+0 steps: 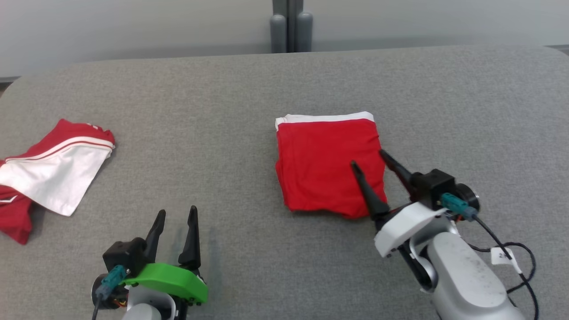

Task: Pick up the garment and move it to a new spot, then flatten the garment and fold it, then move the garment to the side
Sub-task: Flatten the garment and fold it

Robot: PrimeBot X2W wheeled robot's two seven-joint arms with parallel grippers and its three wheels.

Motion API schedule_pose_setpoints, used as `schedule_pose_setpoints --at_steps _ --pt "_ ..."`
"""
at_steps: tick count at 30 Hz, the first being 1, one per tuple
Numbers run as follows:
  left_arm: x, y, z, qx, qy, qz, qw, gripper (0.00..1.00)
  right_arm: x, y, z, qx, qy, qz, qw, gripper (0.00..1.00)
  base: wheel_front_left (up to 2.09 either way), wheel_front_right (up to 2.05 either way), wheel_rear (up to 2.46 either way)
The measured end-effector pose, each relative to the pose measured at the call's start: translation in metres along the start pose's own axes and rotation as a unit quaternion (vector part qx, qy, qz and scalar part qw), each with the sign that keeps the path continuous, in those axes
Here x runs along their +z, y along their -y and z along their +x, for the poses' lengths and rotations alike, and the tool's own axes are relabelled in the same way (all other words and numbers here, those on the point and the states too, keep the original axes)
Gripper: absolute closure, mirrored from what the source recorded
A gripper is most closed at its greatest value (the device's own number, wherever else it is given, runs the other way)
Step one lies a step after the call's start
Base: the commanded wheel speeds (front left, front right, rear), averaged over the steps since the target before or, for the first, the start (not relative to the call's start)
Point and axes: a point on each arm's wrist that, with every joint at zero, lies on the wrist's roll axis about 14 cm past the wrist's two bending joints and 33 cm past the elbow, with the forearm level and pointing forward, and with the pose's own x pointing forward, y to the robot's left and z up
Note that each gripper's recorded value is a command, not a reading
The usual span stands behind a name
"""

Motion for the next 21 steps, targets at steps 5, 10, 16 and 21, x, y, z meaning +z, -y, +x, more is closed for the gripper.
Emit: schedule_pose_setpoints --at_steps 5,10,16,21 --pt "0.014 0.003 0.007 -0.010 0.020 0.039 0.999 0.00 0.008 0.057 -0.030 -0.092 0.011 -0.023 0.995 0.00 0.00 0.00 0.00" --pt "0.008 0.002 -0.001 -0.011 0.011 0.074 0.997 0.00 -0.002 0.084 -0.063 -0.142 -0.008 -0.044 0.989 0.00 0.00 0.00 0.00" --pt "0.007 -0.002 -0.013 -0.008 0.009 0.102 0.995 0.00 -0.024 0.091 -0.098 -0.172 -0.040 -0.037 0.984 0.00 0.00 0.00 0.00" --pt "0.006 -0.002 -0.023 -0.005 0.010 0.110 0.994 0.00 -0.033 0.093 -0.118 -0.189 -0.052 -0.025 0.980 0.00 0.00 0.00 0.00"
